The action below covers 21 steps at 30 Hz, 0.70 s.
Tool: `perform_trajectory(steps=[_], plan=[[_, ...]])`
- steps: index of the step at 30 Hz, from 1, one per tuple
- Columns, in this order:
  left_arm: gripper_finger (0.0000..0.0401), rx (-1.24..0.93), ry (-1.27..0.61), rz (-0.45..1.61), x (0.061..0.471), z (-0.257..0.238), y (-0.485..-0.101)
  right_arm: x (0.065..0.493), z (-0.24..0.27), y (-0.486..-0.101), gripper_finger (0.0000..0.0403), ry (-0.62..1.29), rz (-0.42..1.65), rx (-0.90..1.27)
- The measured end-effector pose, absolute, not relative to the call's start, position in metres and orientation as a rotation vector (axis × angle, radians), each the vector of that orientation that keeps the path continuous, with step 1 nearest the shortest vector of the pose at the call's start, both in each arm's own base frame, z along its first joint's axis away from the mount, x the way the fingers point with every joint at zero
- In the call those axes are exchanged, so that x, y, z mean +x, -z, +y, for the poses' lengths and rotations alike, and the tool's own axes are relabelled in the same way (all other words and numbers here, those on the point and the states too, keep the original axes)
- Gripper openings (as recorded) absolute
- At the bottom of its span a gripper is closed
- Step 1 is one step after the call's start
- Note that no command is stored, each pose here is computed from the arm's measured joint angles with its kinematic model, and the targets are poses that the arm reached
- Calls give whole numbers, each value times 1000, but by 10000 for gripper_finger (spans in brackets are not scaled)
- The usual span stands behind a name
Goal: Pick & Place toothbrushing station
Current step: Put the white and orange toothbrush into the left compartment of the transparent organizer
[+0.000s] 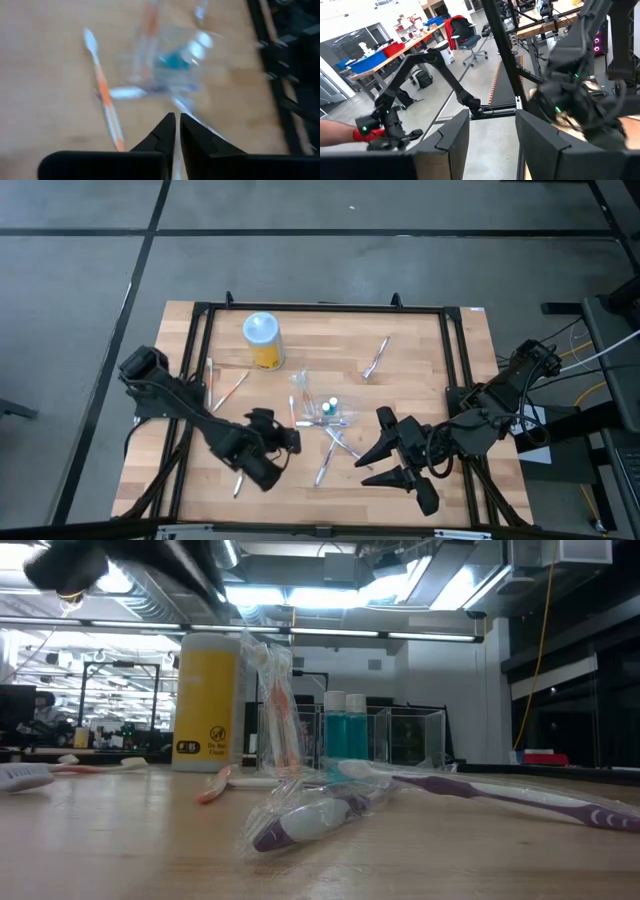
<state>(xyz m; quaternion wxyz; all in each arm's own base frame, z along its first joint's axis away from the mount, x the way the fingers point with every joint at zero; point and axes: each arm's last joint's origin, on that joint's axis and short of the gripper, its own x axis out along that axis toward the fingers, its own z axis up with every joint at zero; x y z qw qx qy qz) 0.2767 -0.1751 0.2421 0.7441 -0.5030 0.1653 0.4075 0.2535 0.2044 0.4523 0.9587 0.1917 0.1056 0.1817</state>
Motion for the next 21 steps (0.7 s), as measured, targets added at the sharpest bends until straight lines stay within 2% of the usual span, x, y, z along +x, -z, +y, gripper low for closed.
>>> perform_trajectory(steps=[5,9,12,16,18,21], plan=[[44,-1137,-625,354,261,-195,-281,253,205,-453,164,-388,208,369],[44,-1064,-337,316,252,-212,-316,253,205,-454,164,-405,191,343],[37,-954,-94,216,249,-227,-344,253,205,-455,164,-410,182,324],[24,-814,223,-38,246,-239,-385,254,205,-456,164,-413,170,313],[18,-747,313,-146,244,-240,-397,254,205,-456,164,-413,166,305],[10,-694,344,-192,243,-240,-401,254,205,-457,164,-415,155,308]])
